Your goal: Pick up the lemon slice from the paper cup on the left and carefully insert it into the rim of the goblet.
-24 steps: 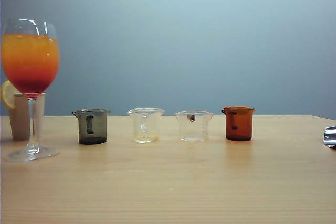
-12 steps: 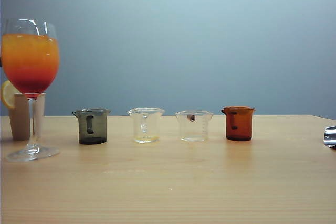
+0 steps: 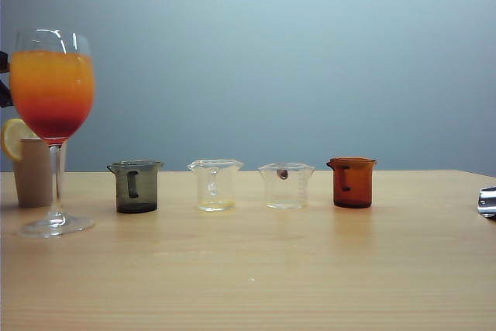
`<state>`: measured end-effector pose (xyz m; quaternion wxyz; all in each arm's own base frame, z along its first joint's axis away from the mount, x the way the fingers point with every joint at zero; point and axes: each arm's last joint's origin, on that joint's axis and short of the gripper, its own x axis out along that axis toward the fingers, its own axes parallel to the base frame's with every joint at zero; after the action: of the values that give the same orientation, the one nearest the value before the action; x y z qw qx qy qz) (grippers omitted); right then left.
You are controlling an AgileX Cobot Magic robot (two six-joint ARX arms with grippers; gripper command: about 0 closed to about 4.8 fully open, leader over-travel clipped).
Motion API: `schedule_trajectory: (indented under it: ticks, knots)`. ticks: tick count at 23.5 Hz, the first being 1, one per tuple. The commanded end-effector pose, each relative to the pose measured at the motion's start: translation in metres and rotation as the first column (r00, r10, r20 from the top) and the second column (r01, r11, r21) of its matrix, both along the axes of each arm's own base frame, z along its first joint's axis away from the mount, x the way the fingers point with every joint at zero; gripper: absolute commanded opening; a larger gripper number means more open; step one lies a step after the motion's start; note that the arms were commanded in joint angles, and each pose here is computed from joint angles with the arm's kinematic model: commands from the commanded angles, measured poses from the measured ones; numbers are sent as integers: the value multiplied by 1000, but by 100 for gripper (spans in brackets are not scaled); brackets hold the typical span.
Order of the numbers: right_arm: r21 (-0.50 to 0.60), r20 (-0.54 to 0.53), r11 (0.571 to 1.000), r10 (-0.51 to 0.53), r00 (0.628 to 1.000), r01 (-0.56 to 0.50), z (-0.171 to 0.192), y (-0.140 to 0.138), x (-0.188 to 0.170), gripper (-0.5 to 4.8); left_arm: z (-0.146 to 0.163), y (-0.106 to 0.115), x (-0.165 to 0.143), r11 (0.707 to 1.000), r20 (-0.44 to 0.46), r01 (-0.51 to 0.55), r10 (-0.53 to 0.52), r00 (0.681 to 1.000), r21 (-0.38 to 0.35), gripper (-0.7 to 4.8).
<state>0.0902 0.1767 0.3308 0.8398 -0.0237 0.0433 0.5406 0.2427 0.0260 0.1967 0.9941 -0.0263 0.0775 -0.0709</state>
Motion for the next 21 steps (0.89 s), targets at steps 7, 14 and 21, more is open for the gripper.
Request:
schedule_trajectory:
  ticks: [7, 14, 21]
  knots:
    - [20, 13, 1000, 2, 1000, -2, 4, 0, 0, -5, 3, 2, 1, 999, 28, -43, 43, 999, 21, 215]
    - [20, 12, 1000, 2, 1000, -3, 4, 0, 0, -5, -1, 1, 3, 999, 12, -31, 31, 999, 17, 215]
    - [20, 12, 1000, 2, 1000, -3, 4, 0, 0, -5, -1, 1, 3, 1000, 9, -31, 31, 999, 6, 215]
